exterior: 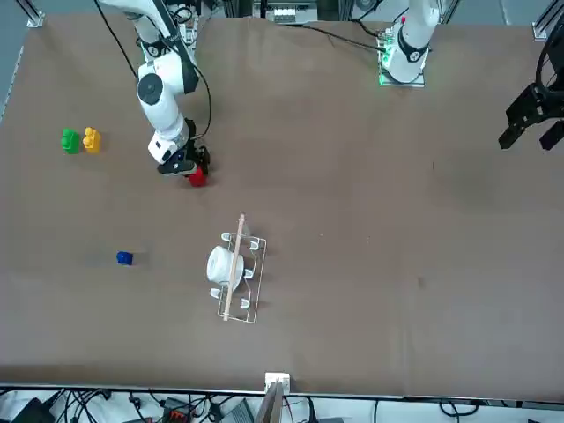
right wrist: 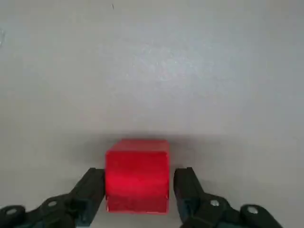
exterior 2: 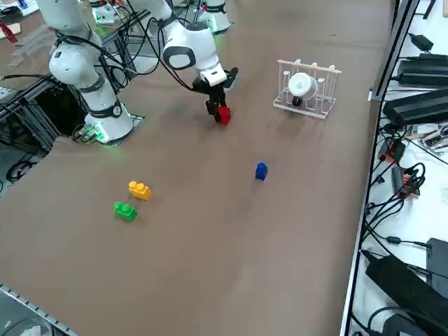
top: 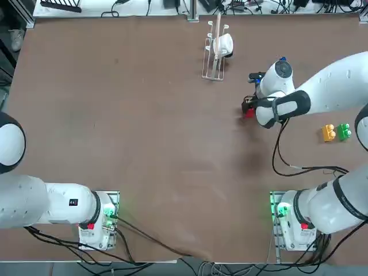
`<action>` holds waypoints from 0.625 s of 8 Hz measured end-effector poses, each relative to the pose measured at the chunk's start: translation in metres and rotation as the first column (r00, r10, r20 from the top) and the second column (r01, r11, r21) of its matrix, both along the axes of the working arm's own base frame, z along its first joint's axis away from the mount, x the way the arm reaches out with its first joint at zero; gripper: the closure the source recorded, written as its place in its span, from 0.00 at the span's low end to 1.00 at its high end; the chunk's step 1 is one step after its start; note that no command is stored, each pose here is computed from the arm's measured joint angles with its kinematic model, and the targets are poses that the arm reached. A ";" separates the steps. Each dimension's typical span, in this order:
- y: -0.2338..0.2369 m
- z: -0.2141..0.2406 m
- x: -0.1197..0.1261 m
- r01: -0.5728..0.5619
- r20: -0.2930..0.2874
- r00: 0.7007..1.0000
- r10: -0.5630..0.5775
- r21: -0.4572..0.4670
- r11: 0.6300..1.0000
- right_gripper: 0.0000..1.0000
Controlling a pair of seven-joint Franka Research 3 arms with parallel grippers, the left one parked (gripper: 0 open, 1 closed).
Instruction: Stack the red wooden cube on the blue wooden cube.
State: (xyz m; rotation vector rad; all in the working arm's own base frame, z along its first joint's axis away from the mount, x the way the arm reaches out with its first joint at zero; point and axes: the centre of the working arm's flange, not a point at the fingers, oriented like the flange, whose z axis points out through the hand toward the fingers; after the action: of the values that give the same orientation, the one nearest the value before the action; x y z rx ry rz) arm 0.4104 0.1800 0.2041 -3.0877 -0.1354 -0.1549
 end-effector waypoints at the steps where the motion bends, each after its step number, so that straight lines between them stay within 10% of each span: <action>1: 0.001 -0.002 0.002 0.000 -0.002 1.000 0.000 0.000 1.000 0.14; 5: 0.004 -0.006 0.007 -0.003 -0.004 1.000 0.003 -0.001 1.000 0.29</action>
State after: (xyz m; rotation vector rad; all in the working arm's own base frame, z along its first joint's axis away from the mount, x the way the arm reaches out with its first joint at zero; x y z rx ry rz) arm 0.4170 0.1837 0.1985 -3.0885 -0.1400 -0.1487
